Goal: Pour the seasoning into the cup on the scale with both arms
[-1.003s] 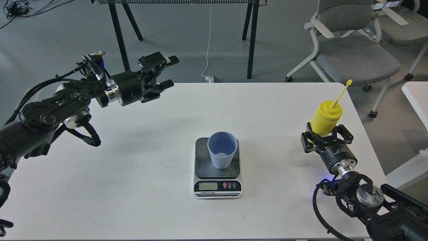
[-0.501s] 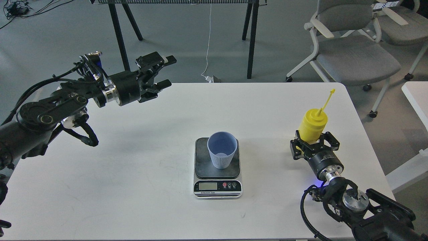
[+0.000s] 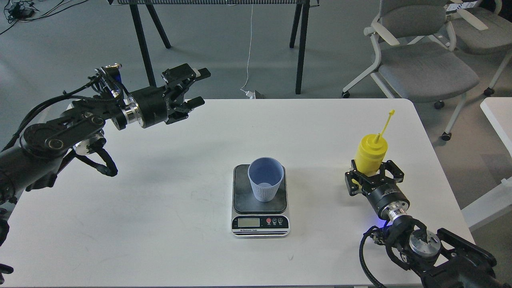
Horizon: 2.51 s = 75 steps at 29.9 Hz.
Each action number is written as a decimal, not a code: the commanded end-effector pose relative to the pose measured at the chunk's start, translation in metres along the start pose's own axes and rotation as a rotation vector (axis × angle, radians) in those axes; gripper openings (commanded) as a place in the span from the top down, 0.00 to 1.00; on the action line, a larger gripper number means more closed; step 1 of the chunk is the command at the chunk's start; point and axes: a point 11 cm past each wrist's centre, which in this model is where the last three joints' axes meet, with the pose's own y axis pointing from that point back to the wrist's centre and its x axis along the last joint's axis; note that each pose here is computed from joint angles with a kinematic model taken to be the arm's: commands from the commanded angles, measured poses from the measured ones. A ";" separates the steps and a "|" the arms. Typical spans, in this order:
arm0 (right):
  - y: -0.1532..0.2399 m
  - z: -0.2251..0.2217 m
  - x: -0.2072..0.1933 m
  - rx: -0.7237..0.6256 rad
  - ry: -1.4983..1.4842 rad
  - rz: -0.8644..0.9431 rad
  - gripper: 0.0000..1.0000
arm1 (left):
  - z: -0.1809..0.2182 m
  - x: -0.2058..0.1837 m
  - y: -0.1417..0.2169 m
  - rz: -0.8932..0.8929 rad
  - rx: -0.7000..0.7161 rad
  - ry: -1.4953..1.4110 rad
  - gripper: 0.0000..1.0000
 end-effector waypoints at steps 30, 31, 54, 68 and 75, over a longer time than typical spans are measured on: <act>0.061 -0.015 0.009 -0.037 0.005 0.015 0.05 | -0.002 0.001 0.002 0.004 0.005 0.002 0.00; 0.064 -0.018 0.011 -0.032 0.009 0.021 0.05 | -0.002 0.001 0.003 0.005 0.006 0.001 0.00; 0.179 -0.217 -0.086 0.150 0.511 0.068 0.01 | 0.000 0.003 0.003 0.016 -0.008 0.010 0.00; 0.059 -0.262 -0.320 0.330 0.915 -0.441 0.01 | 0.074 0.033 -0.010 0.096 -0.218 0.009 0.00; -0.019 -0.218 -0.301 0.269 0.847 -0.426 0.01 | 0.088 0.046 -0.003 0.145 -0.274 0.023 0.00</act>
